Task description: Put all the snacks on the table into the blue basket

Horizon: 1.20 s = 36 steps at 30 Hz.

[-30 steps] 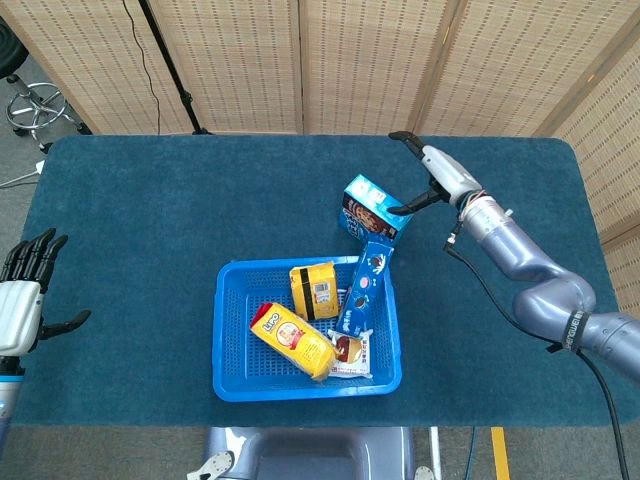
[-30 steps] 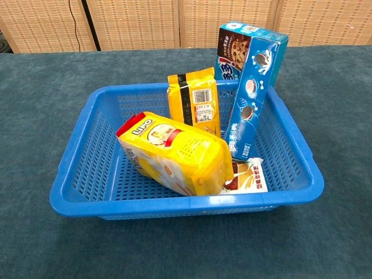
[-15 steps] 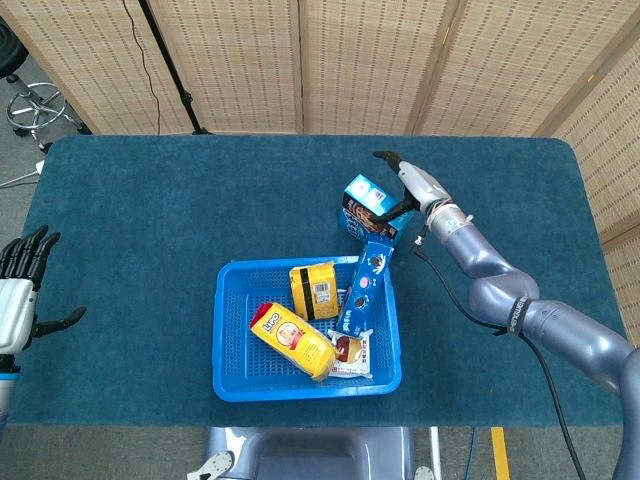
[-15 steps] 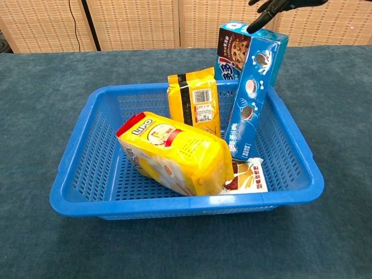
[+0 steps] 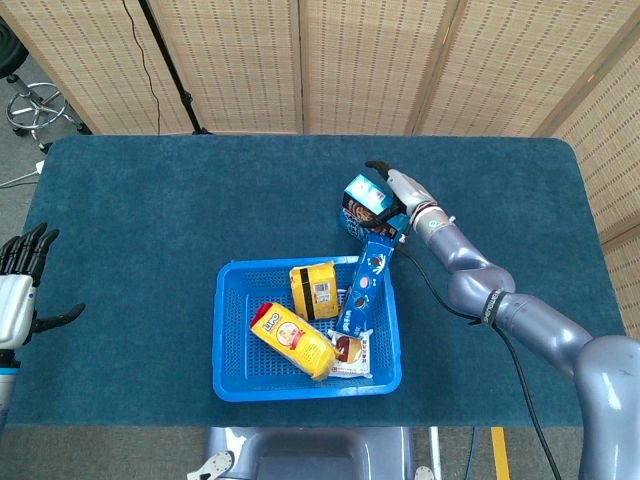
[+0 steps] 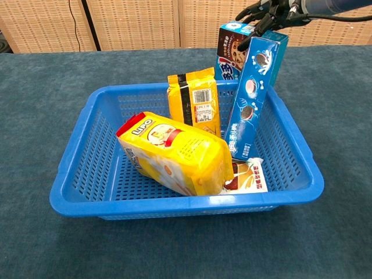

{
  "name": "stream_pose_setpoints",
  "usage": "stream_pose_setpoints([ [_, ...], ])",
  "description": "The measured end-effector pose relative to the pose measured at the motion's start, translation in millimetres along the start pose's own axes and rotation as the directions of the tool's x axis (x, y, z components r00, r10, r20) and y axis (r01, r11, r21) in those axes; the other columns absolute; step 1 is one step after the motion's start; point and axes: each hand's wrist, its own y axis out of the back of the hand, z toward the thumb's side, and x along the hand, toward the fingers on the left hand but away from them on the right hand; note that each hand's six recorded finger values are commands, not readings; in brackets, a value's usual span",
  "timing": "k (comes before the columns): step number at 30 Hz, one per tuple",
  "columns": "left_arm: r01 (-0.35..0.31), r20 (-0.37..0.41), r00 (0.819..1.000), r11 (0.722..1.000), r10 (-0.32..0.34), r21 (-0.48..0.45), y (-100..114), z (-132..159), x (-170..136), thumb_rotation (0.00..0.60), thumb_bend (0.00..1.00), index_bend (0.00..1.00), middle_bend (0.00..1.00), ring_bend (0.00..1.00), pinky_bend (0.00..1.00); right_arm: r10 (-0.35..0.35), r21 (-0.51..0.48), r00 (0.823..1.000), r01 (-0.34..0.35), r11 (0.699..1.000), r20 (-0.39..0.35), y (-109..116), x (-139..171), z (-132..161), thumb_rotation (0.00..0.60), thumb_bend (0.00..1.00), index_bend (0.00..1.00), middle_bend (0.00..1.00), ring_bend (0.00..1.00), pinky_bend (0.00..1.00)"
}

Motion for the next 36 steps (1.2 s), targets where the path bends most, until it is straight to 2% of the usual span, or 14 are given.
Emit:
stream_pose_setpoints([
  [2, 0.001, -0.002, 1.0, 1.0, -0.001, 0.0, -0.4, -0.2, 0.6, 0.6, 0.12, 0.0, 0.0, 0.0, 0.0, 0.0, 0.015, 1.0, 0.0, 1.0, 0.018, -1.8, -3.9, -5.5, 0.6, 0.0, 0.02, 0.14, 0.1, 0.26],
  [4, 0.001, -0.004, 1.0, 1.0, -0.001, 0.001, -1.0, -0.3, 1.2, 0.6, 0.12, 0.0, 0.0, 0.0, 0.0, -0.01, 0.03, 1.0, 0.01, 1.0, 0.028, -2.2, -7.5, -9.8, 0.6, 0.01, 0.18, 0.39, 0.3, 0.46],
  [6, 0.003, -0.005, 1.0, 1.0, -0.003, 0.001, -1.7, -0.3, 1.5, 0.6, 0.12, 0.0, 0.0, 0.0, 0.0, -0.025, 0.037, 0.999, 0.023, 0.999, 0.035, -3.9, -11.2, -13.4, 0.6, 0.11, 0.35, 0.54, 0.43, 0.59],
  [8, 0.005, -0.005, 1.0, 1.0, -0.005, 0.0, -2.3, -0.2, 1.8, 0.6, 0.12, 0.0, 0.0, 0.0, 0.0, -0.039, 0.026, 0.999, 0.038, 0.999, 0.031, -3.0, -12.3, -13.3, 0.6, 0.27, 0.47, 0.63, 0.53, 0.68],
  [11, 0.008, -0.003, 1.0, 1.0, -0.008, 0.0, -3.0, 0.6, 2.3, 0.6, 0.12, 0.0, 0.0, 0.0, 0.0, -0.062, 0.025, 0.998, 0.062, 0.998, 0.015, 1.3, -11.2, -10.7, 0.6, 0.34, 0.52, 0.67, 0.56, 0.72],
  [19, 0.017, 0.007, 1.0, 1.0, -0.017, -0.008, -4.6, 3.1, 3.2, 0.6, 0.12, 0.0, 0.0, 0.0, 0.0, -0.135, 0.008, 0.989, 0.135, 0.991, -0.065, 17.7, 0.2, 4.0, 0.6, 0.36, 0.52, 0.67, 0.56, 0.73],
  [22, 0.023, 0.012, 1.0, 1.0, -0.023, -0.013, -5.0, 3.7, 2.2, 0.6, 0.12, 0.0, 0.0, 0.0, 0.0, -0.186, -0.022, 0.976, 0.185, 0.982, -0.114, 31.8, 10.0, 14.1, 0.6, 0.36, 0.52, 0.67, 0.56, 0.73],
  [26, 0.028, 0.018, 0.999, 0.999, -0.028, -0.02, -5.0, 4.0, 1.1, 0.6, 0.12, 0.0, 0.0, 0.0, 0.0, -0.274, -0.118, 0.941, 0.254, 0.96, -0.201, 58.9, 35.3, 29.9, 0.6, 0.36, 0.52, 0.67, 0.56, 0.73],
  [32, 0.031, 0.027, 0.999, 0.999, -0.031, -0.023, -5.4, 5.2, 0.2, 0.6, 0.12, 0.0, 0.0, 0.0, 0.0, -0.311, -0.296, 0.911, 0.229, 0.927, -0.27, 85.5, 66.6, 43.1, 0.6, 0.37, 0.52, 0.67, 0.57, 0.74],
  [36, 0.031, 0.026, 0.999, 0.999, -0.031, -0.026, -5.2, 4.8, -0.2, 0.6, 0.12, 0.0, 0.0, 0.0, 0.0, -0.309, -0.407, 0.906, 0.175, 0.897, -0.29, 98.3, 80.4, 48.8, 0.6, 0.38, 0.52, 0.67, 0.57, 0.75],
])
